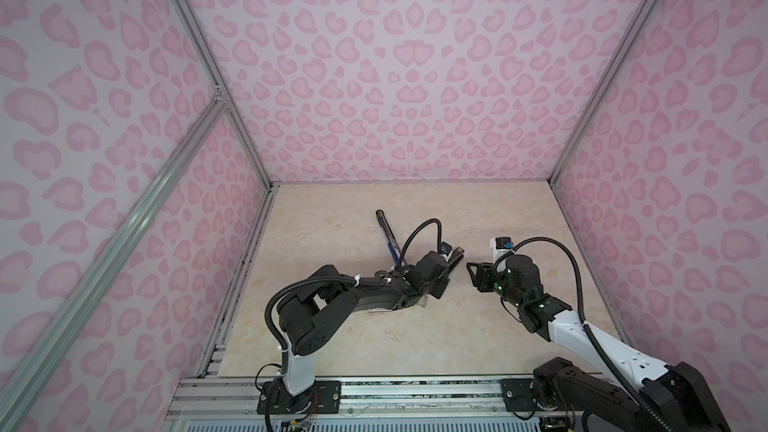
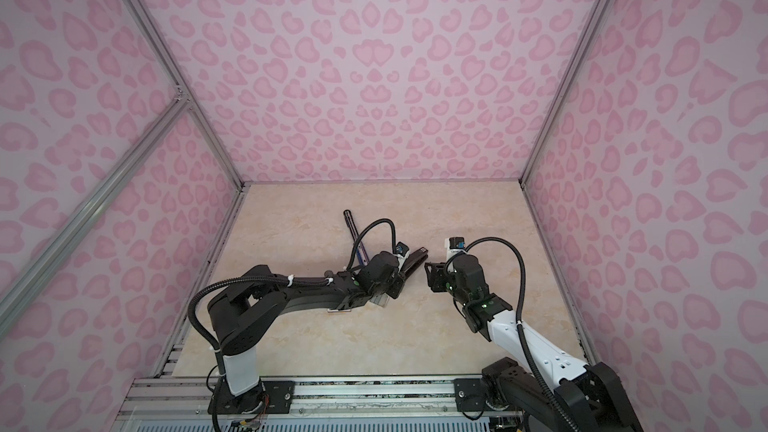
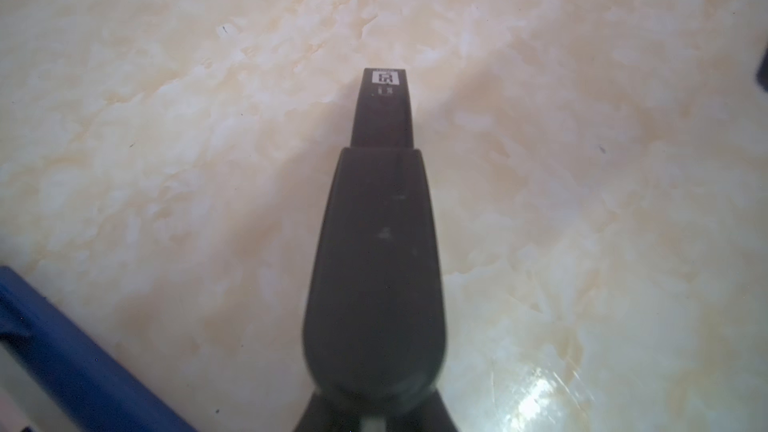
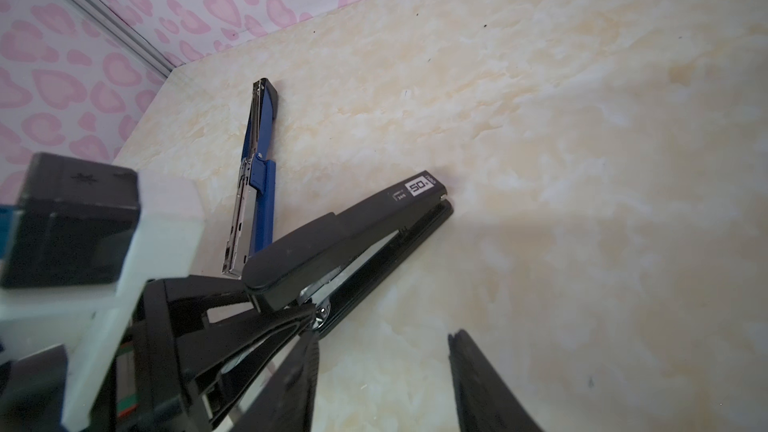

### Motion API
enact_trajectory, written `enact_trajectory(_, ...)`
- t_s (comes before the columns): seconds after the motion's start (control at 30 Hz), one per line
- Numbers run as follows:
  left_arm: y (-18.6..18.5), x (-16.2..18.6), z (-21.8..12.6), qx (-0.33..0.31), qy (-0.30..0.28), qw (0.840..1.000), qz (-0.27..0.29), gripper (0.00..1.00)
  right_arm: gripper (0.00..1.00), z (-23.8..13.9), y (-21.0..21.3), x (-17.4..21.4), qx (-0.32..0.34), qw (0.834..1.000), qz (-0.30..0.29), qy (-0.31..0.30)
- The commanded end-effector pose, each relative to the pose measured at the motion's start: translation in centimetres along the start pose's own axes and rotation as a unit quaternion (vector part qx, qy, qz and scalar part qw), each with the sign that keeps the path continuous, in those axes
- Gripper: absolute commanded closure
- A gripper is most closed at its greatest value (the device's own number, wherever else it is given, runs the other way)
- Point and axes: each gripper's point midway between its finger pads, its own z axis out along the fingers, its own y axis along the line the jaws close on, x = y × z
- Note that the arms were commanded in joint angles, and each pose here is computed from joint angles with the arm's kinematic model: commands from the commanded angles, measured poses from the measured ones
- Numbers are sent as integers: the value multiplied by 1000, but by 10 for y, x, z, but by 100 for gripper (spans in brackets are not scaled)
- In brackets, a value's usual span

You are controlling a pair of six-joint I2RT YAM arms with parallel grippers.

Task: Load the staples into the stapler
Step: 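Draw the right gripper back while the left gripper holds the closed stapler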

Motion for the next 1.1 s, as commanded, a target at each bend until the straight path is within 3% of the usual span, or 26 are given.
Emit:
enact_trajectory(0.0,3,1,4,-11,-4,1000,4,84,47,-1,-6,-2,11,1000,7,-13)
enact_trajectory(0.3,7,23,-19,-7,26,1000,-6,60,47,2,-8,-3,11,1000,12,-13)
enact_trajectory(0.4,7,25,-32,0,33,999,-9,57,47,2,-7,-3,6,1000,13,-11)
enact_trajectory(0.57,2,5,-60,20,26,999,-16,47,46,0,1,-2,-13,1000,14,3)
enact_trajectory(0.67,0,-14,-68,24,23,999,-25,33,45,-3,10,0,-35,999,11,14)
enact_trajectory(0.83,-5,-32,-59,52,54,996,-42,32,47,-7,22,9,-69,997,6,42)
enact_trajectory(1.07,-1,-41,-32,40,97,994,-29,32,47,-14,16,23,-64,997,11,51)
